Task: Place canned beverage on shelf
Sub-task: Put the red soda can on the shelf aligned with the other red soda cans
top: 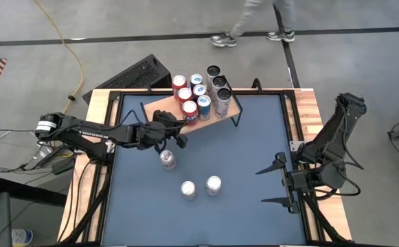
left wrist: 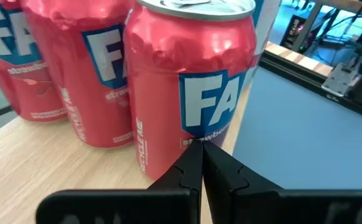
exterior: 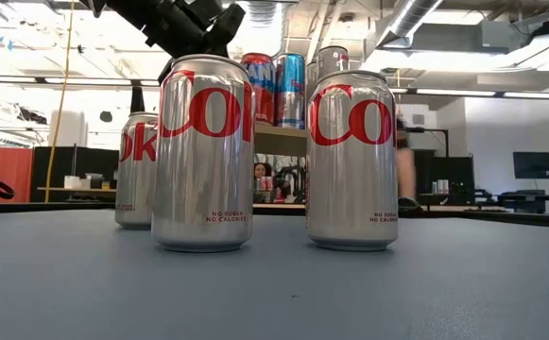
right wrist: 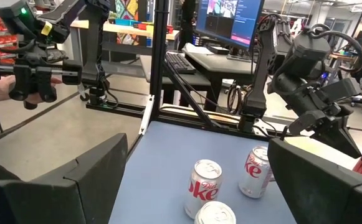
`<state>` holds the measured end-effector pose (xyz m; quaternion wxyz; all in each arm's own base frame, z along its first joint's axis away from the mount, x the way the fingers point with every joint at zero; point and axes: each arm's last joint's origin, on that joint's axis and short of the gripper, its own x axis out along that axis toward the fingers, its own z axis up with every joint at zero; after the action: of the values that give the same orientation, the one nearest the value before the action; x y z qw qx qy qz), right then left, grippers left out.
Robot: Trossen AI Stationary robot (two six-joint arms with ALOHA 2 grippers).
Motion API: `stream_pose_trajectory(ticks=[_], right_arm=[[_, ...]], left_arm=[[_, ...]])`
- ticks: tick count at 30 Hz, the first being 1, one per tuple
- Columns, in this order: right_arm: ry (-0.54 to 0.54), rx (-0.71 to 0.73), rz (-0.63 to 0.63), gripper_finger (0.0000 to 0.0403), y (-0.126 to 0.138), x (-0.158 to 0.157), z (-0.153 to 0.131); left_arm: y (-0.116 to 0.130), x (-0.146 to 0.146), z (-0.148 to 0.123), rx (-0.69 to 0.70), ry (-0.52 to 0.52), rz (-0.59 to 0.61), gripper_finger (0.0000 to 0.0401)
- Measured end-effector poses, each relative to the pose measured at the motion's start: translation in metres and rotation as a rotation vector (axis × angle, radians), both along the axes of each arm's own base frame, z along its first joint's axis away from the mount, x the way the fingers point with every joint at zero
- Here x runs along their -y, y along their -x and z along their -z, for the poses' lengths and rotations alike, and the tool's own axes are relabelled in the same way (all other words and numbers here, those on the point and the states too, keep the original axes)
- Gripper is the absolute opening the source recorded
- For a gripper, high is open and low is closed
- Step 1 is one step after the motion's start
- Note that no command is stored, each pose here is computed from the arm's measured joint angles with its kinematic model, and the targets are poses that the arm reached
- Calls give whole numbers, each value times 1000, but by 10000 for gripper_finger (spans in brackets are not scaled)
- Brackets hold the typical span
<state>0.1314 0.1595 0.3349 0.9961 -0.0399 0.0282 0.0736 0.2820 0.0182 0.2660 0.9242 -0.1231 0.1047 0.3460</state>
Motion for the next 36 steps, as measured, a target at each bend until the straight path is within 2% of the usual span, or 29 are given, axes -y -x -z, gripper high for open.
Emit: stream_pose_trajectory(ticks=[10, 22, 30, 36], right_arm=[[-8, -1, 0, 380, 0, 0, 0], [-32, -5, 1, 380, 0, 0, 0], [-43, -7, -2, 380, 0, 0, 0], [-44, -7, -2, 380, 0, 0, 0]], left_arm=[[-2, 0, -4, 51, 19, 22, 0], [-2, 0, -4, 45, 2, 40, 0], [1, 17, -5, 19, -77, -54, 0], [1, 12, -4, 8, -89, -89, 0]])
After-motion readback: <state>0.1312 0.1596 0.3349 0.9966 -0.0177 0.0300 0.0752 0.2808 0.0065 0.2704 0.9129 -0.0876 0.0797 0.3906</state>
